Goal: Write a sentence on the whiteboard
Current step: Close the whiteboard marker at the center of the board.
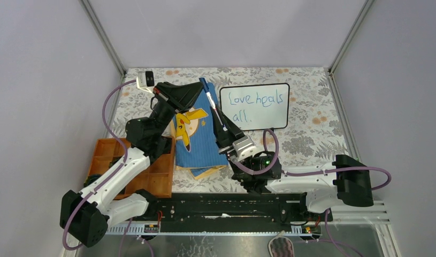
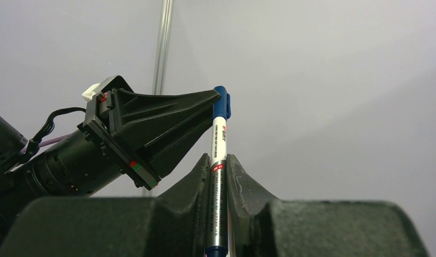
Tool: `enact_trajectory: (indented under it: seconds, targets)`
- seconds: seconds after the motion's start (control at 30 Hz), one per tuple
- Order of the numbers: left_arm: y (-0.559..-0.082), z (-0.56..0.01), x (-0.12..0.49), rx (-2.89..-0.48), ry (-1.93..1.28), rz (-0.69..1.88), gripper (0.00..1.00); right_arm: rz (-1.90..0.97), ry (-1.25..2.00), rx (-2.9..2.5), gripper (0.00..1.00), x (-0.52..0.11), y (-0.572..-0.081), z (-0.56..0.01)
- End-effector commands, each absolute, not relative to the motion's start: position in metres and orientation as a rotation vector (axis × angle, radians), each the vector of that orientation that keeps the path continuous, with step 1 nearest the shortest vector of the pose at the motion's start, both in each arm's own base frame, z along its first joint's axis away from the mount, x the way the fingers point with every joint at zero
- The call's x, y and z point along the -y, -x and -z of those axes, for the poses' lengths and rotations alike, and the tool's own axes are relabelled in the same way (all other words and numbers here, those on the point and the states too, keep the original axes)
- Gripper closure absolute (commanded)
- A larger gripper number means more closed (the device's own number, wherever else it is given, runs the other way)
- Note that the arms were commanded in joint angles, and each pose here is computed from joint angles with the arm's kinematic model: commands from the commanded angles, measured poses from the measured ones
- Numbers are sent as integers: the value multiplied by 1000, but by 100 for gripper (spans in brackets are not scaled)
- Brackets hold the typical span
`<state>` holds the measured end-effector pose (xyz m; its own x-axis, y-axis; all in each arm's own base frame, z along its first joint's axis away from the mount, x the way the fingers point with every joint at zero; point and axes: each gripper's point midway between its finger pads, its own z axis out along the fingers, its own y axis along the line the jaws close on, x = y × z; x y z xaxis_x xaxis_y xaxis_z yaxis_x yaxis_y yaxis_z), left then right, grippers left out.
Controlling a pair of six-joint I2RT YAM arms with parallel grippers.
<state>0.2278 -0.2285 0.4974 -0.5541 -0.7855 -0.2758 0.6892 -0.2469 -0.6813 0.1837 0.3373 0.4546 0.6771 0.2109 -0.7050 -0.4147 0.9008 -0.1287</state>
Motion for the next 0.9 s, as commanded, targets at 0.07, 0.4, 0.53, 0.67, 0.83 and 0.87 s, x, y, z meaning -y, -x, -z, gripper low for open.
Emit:
enact_trajectory:
  seconds: [0.07, 0.4, 0.53, 0.67, 0.83, 0.87]
  targets:
    - [-205, -494, 242, -1011, 26, 1973, 82, -395, 200, -690, 100, -315, -181, -478]
    - [-205, -493, 241, -1013, 30, 1960, 76, -392, 196, -692, 100, -316, -182, -477]
    - [-204, -494, 240, -1010, 32, 1956, 69, -391, 195, -694, 100, -315, -182, -477]
    - [-205, -494, 239, -1009, 34, 1951, 59, -391, 196, -694, 100, -315, -182, -477]
    - [-205, -496, 238, -1007, 36, 1929, 37, -402, 199, -699, 100, -314, -182, -475]
    - [-206, -496, 238, -1009, 36, 1921, 32, -408, 198, -701, 100, -313, -181, -476]
